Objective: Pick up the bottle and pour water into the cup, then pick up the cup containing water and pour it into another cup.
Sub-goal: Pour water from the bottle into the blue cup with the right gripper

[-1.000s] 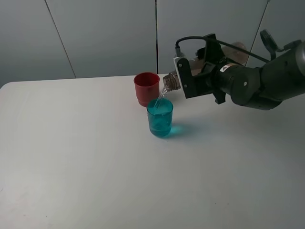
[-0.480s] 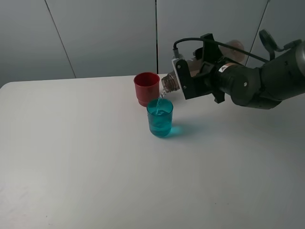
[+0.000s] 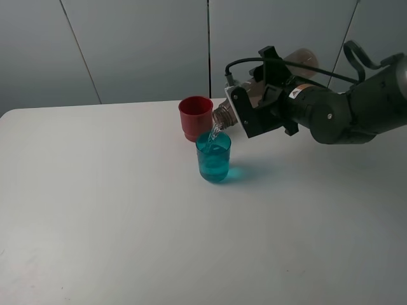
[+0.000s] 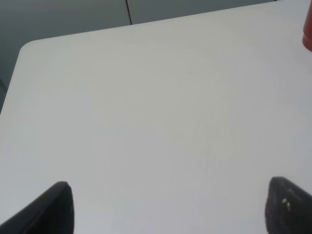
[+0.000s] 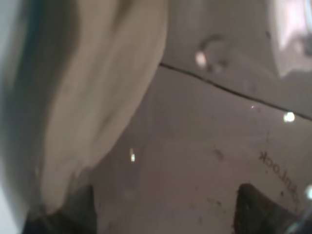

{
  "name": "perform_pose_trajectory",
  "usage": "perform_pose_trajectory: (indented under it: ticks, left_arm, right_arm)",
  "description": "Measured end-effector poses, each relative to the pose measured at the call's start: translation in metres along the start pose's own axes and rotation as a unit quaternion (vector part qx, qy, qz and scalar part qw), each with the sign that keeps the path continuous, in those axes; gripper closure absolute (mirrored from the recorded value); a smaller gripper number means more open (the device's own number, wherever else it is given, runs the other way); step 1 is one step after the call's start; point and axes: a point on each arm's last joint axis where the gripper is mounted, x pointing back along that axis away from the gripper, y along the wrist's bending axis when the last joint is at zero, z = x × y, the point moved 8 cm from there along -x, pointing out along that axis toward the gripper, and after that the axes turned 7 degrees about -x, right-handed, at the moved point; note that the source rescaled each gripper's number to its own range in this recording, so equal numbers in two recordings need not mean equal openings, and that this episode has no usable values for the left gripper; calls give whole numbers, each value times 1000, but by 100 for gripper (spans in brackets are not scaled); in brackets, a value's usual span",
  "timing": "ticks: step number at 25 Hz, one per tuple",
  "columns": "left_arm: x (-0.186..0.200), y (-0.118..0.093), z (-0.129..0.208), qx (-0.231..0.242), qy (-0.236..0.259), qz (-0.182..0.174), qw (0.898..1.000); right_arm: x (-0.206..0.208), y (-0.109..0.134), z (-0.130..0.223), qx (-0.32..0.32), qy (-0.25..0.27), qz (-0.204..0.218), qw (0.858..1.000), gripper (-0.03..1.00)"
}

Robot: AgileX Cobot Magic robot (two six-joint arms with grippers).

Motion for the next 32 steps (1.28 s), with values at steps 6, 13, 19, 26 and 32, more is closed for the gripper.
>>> perform_pose_trajectory:
  ticks: [6, 13, 19, 26, 32]
  left_arm:
    - [0, 0, 0, 0, 0, 0, 1000]
    - [0, 0, 0, 0, 0, 0, 1000]
    - [0, 0, 0, 0, 0, 0, 1000]
    - [0, 0, 0, 1, 0, 0, 1000]
    - [0, 0, 0, 1, 0, 0, 1000]
  right_arm:
    - [0, 0, -3, 20, -12, 3, 1000, 92]
    - [0, 0, 1, 28, -12, 7, 1000, 92]
    - [0, -2, 1, 34, -15, 13, 999, 92]
    - [0, -5, -2, 47, -24, 20, 998, 92]
    - [0, -5, -5, 57, -31, 23, 998, 92]
